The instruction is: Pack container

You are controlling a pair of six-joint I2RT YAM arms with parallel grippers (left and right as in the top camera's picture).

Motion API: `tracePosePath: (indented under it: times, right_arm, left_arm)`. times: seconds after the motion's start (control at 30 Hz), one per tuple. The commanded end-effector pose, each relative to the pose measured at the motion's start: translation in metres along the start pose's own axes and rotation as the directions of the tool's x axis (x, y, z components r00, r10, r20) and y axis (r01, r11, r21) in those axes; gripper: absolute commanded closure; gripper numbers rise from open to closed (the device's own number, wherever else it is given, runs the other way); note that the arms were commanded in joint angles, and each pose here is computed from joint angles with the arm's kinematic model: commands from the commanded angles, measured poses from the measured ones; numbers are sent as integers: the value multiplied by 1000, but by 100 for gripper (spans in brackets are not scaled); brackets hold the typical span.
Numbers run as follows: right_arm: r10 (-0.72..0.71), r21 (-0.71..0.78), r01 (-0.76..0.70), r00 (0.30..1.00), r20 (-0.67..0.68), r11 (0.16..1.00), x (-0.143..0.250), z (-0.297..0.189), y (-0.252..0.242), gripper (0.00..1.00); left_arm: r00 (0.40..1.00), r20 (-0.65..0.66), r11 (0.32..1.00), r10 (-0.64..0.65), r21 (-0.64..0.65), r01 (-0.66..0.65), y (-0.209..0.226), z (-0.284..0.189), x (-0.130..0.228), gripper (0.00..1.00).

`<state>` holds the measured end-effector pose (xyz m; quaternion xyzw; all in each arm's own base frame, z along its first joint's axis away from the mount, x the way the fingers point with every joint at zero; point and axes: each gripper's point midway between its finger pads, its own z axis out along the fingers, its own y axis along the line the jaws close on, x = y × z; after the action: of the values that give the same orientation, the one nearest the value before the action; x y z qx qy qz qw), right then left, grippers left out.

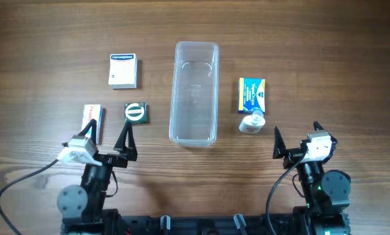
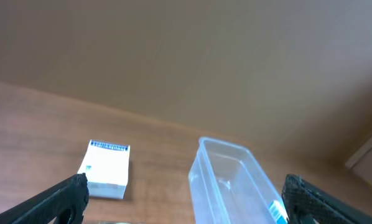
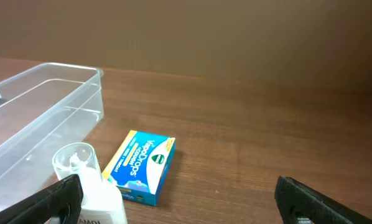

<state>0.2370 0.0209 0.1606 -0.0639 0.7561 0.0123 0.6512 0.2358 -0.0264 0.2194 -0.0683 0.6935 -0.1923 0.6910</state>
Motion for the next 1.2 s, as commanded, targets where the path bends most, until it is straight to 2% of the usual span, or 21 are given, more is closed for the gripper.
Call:
tracePosePath:
  times: [0.0,0.13,0.2,0.27,0.33,0.43,0.57,0.7,0.87,1.17]
  right_arm:
    - [-5,-12,5,1000,3,1000,0,0,2,0]
    - [-5,-12,5,1000,3,1000,0,0,2,0]
    - [-4,-12,4,1000,3,1000,0,0,2,0]
    - [-5,-12,5,1000,3,1000,0,0,2,0]
    - [-5,-12,5,1000,3,1000,0,0,2,0]
    - [-5,-12,5,1000,3,1000,0,0,2,0]
    - [-4,-12,4,1000,3,1000,0,0,2,0]
    - [-4,-12,4,1000,3,1000,0,0,2,0]
    - [-4,-12,4,1000,3,1000,0,0,2,0]
    - [-5,-12,5,1000,3,1000,0,0,2,0]
  left_arm:
    - [1000,-20,1000,2,-31,-3,-2,6,-20,0]
    - [988,-150,996,-34,-85,21,-2,36,-40,1]
    - [964,-258,991,-61,-130,28,0,58,-47,0]
    - [919,-391,986,-51,-164,-15,4,82,-53,0]
    - [849,-527,981,-45,-185,-63,9,110,-58,0]
    - [766,-635,972,-100,-227,-61,16,147,-63,0]
    - [722,-679,970,-136,-240,-43,25,191,-61,0]
    - [683,-713,966,-159,-254,-40,38,207,-37,0]
    - [616,-764,961,-192,-274,-40,45,203,-11,0]
    - [540,-816,940,-206,-318,-124,55,190,20,0]
